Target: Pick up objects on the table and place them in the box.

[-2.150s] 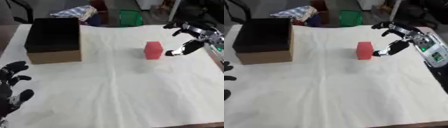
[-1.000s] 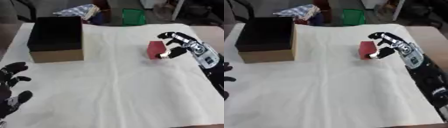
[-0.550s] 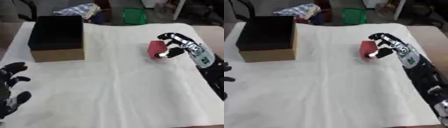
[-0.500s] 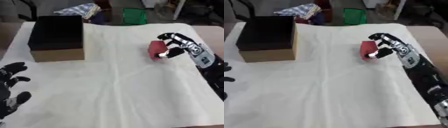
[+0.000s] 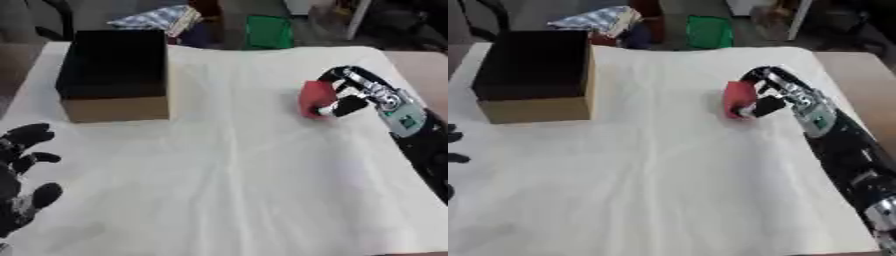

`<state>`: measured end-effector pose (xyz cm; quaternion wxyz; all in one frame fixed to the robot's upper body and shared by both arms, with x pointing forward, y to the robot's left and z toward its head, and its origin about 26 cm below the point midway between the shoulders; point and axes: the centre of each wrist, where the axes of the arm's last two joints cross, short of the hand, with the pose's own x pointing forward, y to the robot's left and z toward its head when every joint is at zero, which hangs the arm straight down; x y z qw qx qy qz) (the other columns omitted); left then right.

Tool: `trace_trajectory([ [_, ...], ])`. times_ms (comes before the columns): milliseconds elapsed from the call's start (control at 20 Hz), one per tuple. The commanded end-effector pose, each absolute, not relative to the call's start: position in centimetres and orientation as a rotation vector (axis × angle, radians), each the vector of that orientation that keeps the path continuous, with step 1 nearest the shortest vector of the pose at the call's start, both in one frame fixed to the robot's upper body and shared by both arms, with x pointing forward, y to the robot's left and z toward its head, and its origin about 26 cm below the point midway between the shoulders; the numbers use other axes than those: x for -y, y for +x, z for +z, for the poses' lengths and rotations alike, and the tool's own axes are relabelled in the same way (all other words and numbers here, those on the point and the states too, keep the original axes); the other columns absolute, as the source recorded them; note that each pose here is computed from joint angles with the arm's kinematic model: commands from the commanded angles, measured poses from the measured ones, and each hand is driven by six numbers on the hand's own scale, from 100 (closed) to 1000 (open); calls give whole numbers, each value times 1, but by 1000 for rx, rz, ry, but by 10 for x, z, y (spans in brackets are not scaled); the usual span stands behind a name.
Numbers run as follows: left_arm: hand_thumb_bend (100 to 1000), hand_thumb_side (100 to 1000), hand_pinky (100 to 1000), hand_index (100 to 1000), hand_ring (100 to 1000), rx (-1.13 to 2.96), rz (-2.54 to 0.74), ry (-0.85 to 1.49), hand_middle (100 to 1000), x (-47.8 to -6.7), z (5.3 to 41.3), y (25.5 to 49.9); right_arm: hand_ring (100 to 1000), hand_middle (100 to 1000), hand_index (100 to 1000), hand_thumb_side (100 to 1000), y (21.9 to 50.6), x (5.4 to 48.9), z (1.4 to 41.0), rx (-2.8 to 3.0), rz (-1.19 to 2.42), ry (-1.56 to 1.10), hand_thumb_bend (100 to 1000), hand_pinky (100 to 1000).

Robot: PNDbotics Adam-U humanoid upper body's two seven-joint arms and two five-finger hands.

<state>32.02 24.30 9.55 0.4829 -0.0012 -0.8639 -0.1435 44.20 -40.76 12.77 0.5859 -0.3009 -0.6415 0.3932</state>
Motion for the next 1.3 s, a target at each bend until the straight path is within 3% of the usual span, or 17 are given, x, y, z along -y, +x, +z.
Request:
trace_trajectory([
  [50,1000,501,596,736,795,2133,-362,2,745,-244,104,322,769,417,533,100,440,419,144,1522,895,-781,465,656],
  [450,1000,501,596,736,795,2132,-360,9,745,-246,104,321,746,375,504,100,438,408,180,1648,976,-819,442,647],
  [900,1000,502,596,735,795,2115,-375,5,744,-246,100,320,741,377,504,100,451,343,249,1861,1139,-758,416,654],
  [1300,1000,505,597,734,795,2113,-451,-44,744,-235,102,321,743,392,518,100,473,297,267,1915,1167,-718,432,658],
])
